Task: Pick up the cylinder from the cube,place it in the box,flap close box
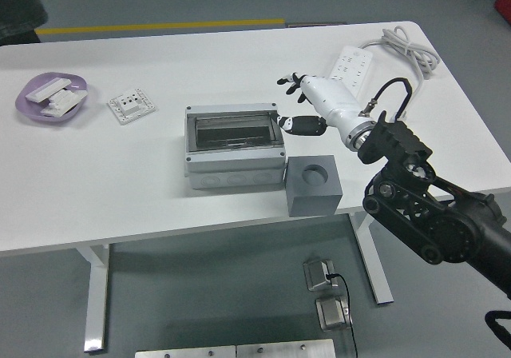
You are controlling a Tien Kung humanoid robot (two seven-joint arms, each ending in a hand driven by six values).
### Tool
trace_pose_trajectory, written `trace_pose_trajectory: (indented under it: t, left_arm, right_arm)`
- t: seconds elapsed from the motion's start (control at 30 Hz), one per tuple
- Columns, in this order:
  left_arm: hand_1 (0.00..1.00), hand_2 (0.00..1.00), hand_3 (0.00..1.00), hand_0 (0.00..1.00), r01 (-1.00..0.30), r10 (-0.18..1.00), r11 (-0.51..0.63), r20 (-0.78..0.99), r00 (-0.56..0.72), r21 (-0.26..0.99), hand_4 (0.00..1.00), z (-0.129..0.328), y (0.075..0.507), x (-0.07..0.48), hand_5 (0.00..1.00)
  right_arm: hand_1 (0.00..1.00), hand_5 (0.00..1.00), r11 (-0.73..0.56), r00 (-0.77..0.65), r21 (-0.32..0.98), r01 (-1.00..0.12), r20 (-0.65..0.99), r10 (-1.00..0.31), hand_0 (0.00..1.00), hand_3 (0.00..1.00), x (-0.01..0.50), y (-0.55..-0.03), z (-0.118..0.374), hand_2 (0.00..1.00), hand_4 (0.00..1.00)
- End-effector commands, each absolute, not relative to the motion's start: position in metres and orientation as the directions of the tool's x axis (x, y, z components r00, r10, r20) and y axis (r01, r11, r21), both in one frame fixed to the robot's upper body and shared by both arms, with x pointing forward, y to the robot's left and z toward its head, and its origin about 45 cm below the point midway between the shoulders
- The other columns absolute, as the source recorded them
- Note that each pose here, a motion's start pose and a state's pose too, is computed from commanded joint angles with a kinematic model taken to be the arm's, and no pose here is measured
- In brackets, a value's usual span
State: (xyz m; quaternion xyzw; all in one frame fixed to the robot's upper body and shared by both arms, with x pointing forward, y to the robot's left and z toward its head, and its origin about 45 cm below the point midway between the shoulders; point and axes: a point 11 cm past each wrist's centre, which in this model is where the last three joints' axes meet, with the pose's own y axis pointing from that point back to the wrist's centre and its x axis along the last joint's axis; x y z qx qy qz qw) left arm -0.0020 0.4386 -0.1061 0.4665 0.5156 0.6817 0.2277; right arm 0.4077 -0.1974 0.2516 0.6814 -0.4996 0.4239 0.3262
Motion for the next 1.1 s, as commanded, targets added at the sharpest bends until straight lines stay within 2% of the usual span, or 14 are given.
trace_pose_trajectory:
  t: [0.1,0.13,0.3,0.33,0.37,0.5,0.53,0.7,0.73,0.9,0.93,1.1]
  left_arm:
    - [0.721,0.689,0.781,0.691,0.175,0.793,-0.355,0.395,-0.463,0.918,0.623,-0.108,0.434,-0.005,0.798]
    - [0.721,0.689,0.78,0.69,0.175,0.794,-0.353,0.393,-0.463,0.919,0.622,-0.108,0.433,-0.005,0.798]
    - [0.721,0.689,0.78,0.69,0.167,0.796,-0.346,0.383,-0.469,0.923,0.622,-0.11,0.428,-0.004,0.798]
    - [0.721,0.688,0.781,0.689,0.166,0.796,-0.345,0.381,-0.47,0.924,0.622,-0.11,0.428,-0.004,0.799]
    - [0.721,0.688,0.781,0.689,0.165,0.796,-0.343,0.38,-0.471,0.925,0.622,-0.111,0.427,-0.004,0.799]
    - [0.721,0.688,0.781,0.689,0.17,0.796,-0.337,0.377,-0.473,0.926,0.622,-0.111,0.424,-0.007,0.799]
    - [0.721,0.688,0.781,0.689,0.171,0.796,-0.336,0.377,-0.474,0.926,0.621,-0.112,0.424,-0.007,0.8]
    - [0.721,0.688,0.781,0.689,0.176,0.791,-0.333,0.376,-0.483,0.926,0.621,-0.112,0.423,-0.01,0.8]
    - [0.721,0.688,0.781,0.689,0.177,0.79,-0.333,0.376,-0.484,0.926,0.62,-0.112,0.424,-0.01,0.799]
    - [0.721,0.688,0.781,0.689,0.178,0.785,-0.337,0.38,-0.489,0.925,0.62,-0.11,0.428,-0.01,0.799]
    - [0.721,0.688,0.781,0.689,0.178,0.784,-0.338,0.381,-0.49,0.924,0.617,-0.11,0.429,-0.01,0.795]
    - [0.721,0.688,0.781,0.689,0.174,0.78,-0.348,0.388,-0.491,0.921,0.617,-0.108,0.435,-0.008,0.795]
  right_arm:
    - [0.588,0.465,-0.251,0.07,-0.091,-0.964,0.821,-0.566,0.681,0.818,0.398,-0.211,0.268,0.705,0.723]
    - [0.569,0.475,-0.239,0.05,-0.122,-0.963,0.794,-0.606,0.674,0.739,0.395,-0.214,0.272,0.673,0.726]
    - [0.569,0.475,-0.094,-0.094,-0.275,-0.957,0.599,-0.795,0.674,0.739,0.377,-0.259,0.287,0.673,0.726]
    - [0.636,0.493,-0.059,-0.122,-0.296,-0.953,0.558,-0.821,0.7,0.754,0.372,-0.27,0.287,0.707,0.797]
    - [0.636,0.493,-0.021,-0.152,-0.314,-0.949,0.516,-0.843,0.7,0.754,0.367,-0.282,0.286,0.707,0.797]
    - [0.636,0.493,0.094,-0.234,-0.34,-0.936,0.398,-0.887,0.7,0.754,0.35,-0.32,0.276,0.707,0.797]
    - [0.781,0.551,0.123,-0.254,-0.343,-0.931,0.368,-0.894,0.797,0.861,0.345,-0.329,0.272,0.823,0.955]
    - [0.781,0.551,0.244,-0.347,-0.37,-0.897,0.245,-0.905,0.797,0.861,0.326,-0.367,0.264,0.823,0.955]
    - [0.867,0.565,0.264,-0.363,-0.375,-0.889,0.222,-0.905,0.87,0.933,0.324,-0.374,0.264,0.907,0.998]
    - [0.867,0.565,0.316,-0.39,-0.371,-0.873,0.144,-0.909,0.87,0.933,0.318,-0.39,0.262,0.907,0.998]
    - [0.856,0.613,0.321,-0.392,-0.37,-0.872,0.133,-0.91,0.879,0.935,0.317,-0.391,0.262,0.896,0.998]
    - [0.856,0.613,0.331,-0.387,-0.363,-0.871,0.092,-0.918,0.879,0.935,0.317,-0.394,0.26,0.896,0.998]
